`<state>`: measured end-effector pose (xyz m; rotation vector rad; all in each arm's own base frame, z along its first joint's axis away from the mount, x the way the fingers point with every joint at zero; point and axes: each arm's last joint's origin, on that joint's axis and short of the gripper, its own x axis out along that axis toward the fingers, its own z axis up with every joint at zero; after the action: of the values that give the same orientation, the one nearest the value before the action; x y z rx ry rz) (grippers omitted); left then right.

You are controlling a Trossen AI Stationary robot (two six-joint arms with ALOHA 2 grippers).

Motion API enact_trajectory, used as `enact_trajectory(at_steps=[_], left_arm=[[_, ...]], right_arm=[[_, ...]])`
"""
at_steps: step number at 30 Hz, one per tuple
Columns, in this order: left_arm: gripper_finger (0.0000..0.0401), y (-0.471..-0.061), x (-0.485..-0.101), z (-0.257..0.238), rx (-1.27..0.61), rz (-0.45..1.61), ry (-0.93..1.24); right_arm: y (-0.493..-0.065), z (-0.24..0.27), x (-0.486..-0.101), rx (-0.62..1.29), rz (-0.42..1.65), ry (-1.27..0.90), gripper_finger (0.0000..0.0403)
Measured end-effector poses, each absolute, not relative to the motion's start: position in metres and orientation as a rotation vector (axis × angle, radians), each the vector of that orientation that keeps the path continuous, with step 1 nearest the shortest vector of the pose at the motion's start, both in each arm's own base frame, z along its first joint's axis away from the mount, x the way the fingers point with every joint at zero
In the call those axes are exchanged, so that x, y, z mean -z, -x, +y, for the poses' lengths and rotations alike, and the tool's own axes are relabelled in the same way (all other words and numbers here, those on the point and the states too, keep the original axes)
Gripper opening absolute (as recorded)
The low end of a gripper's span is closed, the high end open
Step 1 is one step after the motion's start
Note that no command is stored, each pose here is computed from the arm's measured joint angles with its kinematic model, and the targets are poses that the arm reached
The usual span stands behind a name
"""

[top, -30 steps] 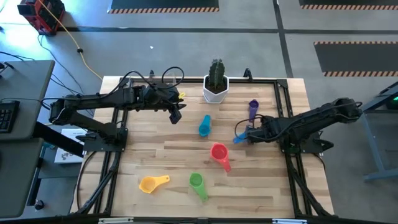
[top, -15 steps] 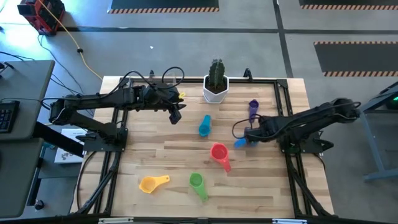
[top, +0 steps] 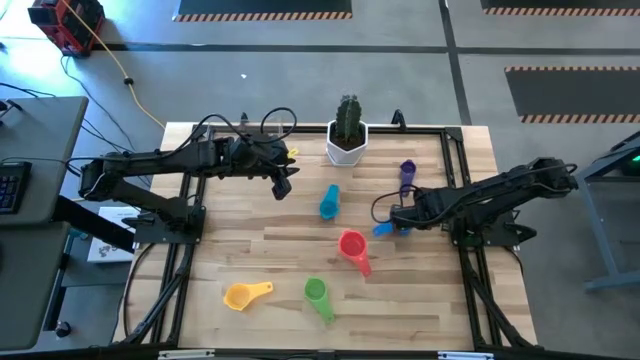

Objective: Nest measuring cups in basket
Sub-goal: Stack the blue measuring cup on the red measuring cup

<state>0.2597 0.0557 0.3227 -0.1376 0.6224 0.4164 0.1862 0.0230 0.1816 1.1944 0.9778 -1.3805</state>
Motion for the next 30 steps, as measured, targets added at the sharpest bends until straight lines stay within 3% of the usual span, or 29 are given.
enact_trajectory(at_steps=[13,30], left_arm=[[0.0122,-0.261,-0.324,0.056,-0.416,0.599,0.138],[0.0122,-0.262,-0.326,0.056,-0.407,0.582,0.113]], right_arm=[[-0.186,0.023,-0.182,1.387,0.966,-1.194,0.0097],[-0.199,0.022,-0.160,1.441,1.024,-1.141,0.0098]])
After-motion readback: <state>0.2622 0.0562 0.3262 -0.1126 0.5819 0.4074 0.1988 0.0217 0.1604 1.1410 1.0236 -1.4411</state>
